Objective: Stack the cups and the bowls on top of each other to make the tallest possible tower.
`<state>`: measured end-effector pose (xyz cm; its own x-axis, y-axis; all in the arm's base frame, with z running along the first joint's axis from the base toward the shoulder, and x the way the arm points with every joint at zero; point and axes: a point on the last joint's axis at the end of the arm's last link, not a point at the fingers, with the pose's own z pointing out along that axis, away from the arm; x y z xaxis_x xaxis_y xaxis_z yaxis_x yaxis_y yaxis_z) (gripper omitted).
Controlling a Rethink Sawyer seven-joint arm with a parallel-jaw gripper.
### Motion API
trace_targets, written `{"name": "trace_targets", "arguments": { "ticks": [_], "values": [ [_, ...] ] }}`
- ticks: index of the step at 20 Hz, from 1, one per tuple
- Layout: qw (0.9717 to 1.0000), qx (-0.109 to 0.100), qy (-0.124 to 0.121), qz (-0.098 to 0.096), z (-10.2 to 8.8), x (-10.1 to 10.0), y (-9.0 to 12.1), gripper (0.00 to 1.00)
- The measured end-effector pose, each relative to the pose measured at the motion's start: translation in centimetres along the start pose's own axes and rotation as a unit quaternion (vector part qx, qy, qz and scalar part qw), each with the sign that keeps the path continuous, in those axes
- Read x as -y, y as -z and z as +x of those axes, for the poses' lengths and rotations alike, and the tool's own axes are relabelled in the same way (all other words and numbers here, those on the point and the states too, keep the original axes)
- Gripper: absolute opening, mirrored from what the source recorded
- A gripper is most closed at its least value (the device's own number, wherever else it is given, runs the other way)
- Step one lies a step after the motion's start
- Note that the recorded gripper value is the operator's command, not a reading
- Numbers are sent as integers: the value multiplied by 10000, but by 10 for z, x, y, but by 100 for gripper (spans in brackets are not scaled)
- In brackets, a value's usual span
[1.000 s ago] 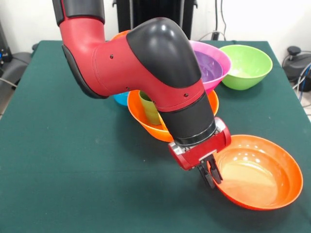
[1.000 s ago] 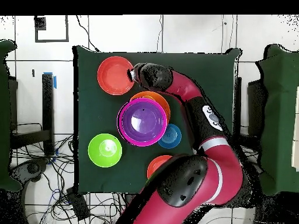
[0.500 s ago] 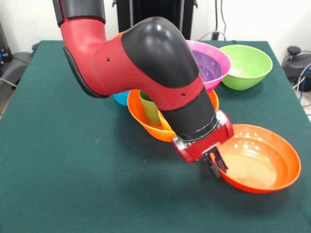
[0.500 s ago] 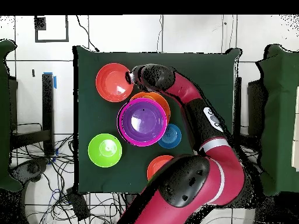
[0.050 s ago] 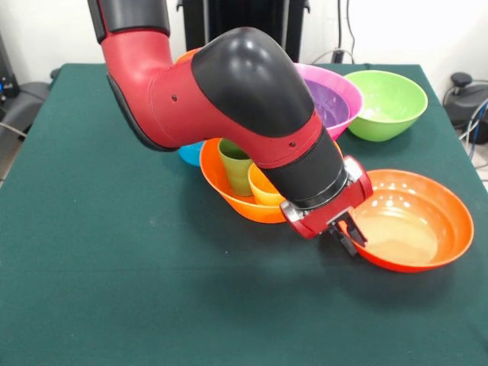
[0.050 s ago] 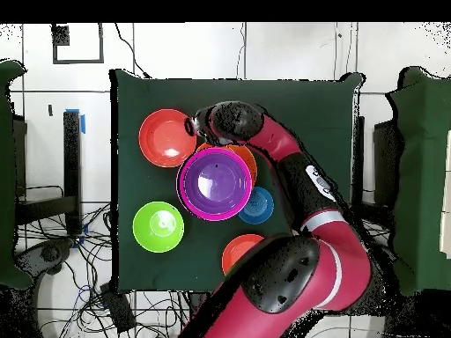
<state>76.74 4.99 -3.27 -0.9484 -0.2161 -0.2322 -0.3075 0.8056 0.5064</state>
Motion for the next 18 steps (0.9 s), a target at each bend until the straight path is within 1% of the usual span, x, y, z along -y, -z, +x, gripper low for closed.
{"name": "trace_targets", "arguments": {
  "ticks": [6,9,13,14,18],
  "values": [
    [9996,-141,-110,-233,12,-6,2,0],
    [9993,-140,-167,-315,13,-7,4,0],
    [9989,-80,-208,-407,11,-8,7,0],
    [9987,-9,-212,-466,7,-9,11,100],
    [9983,84,-205,-540,1,-12,15,100]
  ]
}}
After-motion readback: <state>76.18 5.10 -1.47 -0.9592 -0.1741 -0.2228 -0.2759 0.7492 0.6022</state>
